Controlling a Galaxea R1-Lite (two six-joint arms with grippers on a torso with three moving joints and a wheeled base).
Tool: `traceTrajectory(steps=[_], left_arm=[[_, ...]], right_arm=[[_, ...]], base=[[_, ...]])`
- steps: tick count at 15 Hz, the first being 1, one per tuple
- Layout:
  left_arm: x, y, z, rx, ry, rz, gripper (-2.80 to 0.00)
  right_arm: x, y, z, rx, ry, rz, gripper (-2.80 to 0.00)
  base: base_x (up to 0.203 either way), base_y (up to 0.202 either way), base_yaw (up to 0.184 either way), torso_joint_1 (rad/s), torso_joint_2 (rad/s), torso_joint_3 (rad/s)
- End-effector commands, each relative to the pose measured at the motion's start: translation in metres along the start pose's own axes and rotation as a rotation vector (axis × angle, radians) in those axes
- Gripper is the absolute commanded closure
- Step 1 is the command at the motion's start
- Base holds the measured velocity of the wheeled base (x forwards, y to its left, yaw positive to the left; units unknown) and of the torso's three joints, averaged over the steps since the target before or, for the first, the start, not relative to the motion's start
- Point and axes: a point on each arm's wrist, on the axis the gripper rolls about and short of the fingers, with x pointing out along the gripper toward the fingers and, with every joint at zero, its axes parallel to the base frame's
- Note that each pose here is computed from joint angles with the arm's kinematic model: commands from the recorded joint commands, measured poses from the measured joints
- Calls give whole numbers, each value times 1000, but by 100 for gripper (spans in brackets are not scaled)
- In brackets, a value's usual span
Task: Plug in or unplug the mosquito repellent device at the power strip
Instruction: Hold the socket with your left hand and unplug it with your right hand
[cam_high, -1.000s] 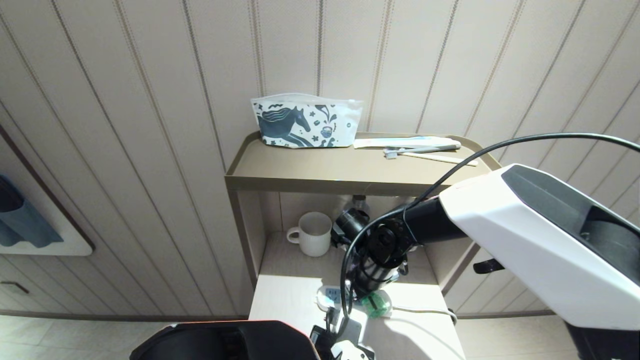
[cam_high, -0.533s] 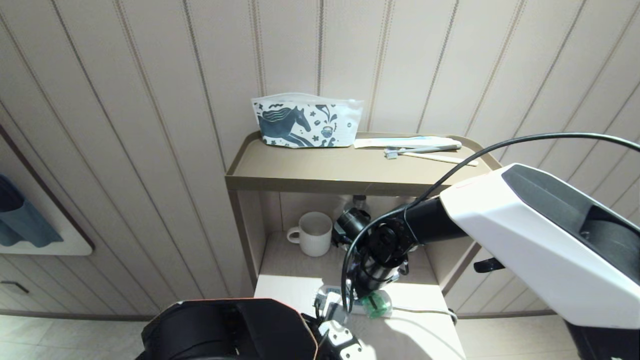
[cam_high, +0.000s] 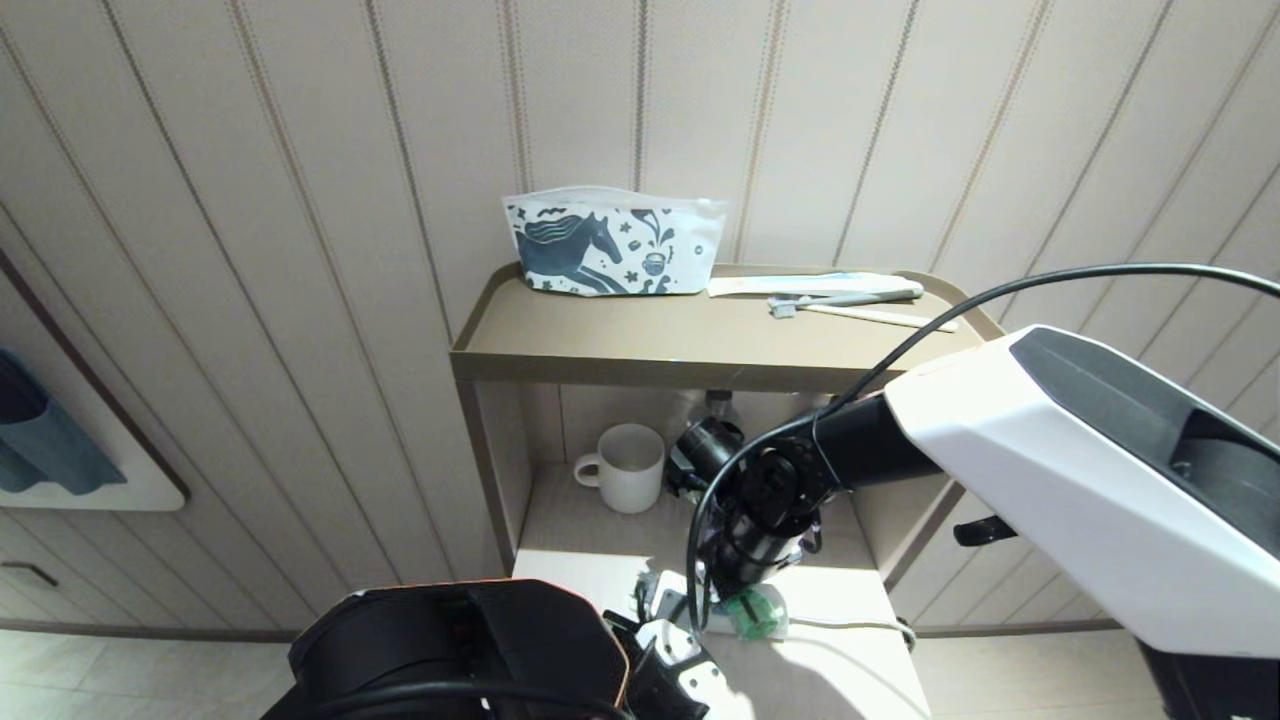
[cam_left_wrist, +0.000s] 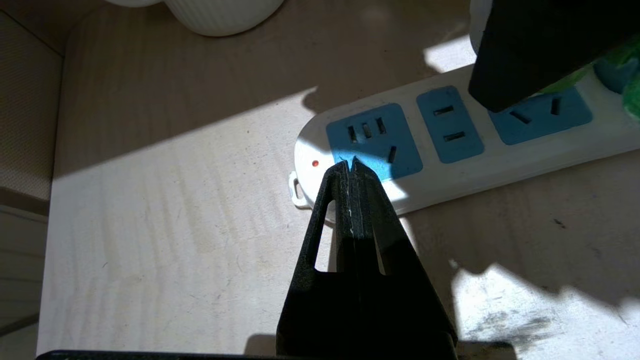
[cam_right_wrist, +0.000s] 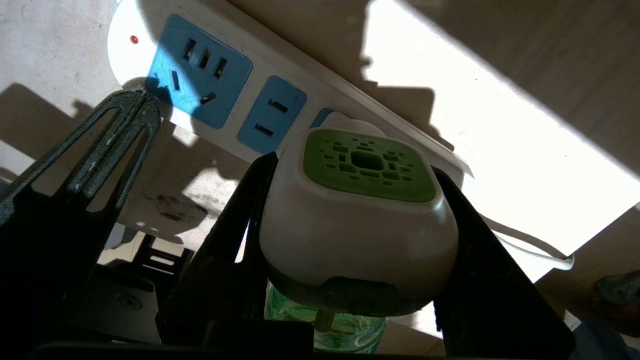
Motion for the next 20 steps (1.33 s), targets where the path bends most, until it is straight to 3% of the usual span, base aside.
traceTrajectory(steps=[1,9,20], left_arm=[[1,-2,0,-6,-7,2,0],[2,-3,0,2,3,-4,0],[2,-2,-4,6,11,0,0]], right_arm=[[-4,0,0,0,-1,14,0],[-9,0,-8,-5,14,27,0],[-28,4,-2,-60,-39,15,0]], base=[[0,0,0,0,0,0],[0,0,0,0,0,0],[0,0,0,0,0,0]])
